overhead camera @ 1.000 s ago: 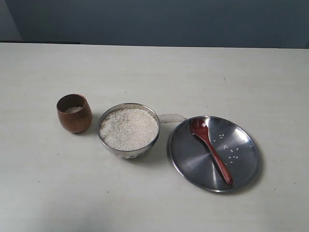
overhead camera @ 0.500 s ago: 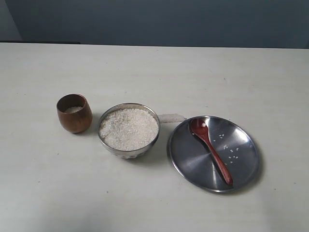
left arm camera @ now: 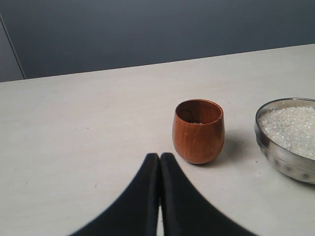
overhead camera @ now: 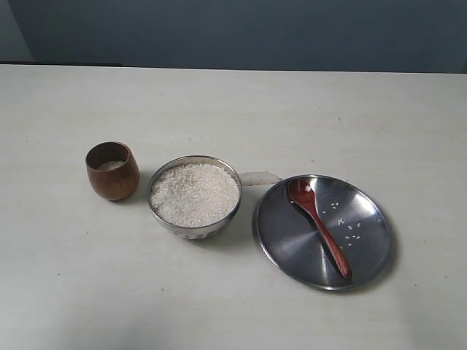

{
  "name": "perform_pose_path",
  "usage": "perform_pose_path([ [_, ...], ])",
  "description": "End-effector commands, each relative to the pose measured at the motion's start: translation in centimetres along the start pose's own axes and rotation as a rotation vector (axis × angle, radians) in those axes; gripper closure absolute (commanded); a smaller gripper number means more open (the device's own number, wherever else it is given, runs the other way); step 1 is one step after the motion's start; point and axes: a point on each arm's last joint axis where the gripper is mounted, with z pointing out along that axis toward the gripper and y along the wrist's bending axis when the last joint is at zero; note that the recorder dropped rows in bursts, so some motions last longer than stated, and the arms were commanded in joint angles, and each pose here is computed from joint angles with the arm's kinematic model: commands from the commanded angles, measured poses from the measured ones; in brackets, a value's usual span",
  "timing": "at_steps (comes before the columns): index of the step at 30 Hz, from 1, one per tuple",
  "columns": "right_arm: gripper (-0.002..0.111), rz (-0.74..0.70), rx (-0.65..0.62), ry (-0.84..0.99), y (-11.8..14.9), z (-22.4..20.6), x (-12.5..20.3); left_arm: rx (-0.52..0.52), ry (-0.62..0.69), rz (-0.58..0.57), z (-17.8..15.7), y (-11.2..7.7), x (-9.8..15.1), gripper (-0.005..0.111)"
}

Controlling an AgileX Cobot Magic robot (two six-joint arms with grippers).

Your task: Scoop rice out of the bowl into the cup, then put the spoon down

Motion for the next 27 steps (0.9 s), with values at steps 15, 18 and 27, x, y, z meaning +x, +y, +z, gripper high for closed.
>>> perform_pose_path([
  [15, 0.108, -0.146, -0.008, 0.140, 0.0, -0.1, 1.4, 0.002, -0.012, -0.008, 0.0, 0.0, 0.0, 0.106],
  [18, 0.108, -0.162, -0.011, 0.178, 0.0, -0.2, 1.7, 0.002, -0.012, -0.008, 0.0, 0.0, 0.0, 0.106],
  [27, 0.108, -0.167, -0.007, 0.223, -0.1, -0.2, 2.1, 0.002, -0.012, -0.008, 0.0, 0.0, 0.0, 0.106],
])
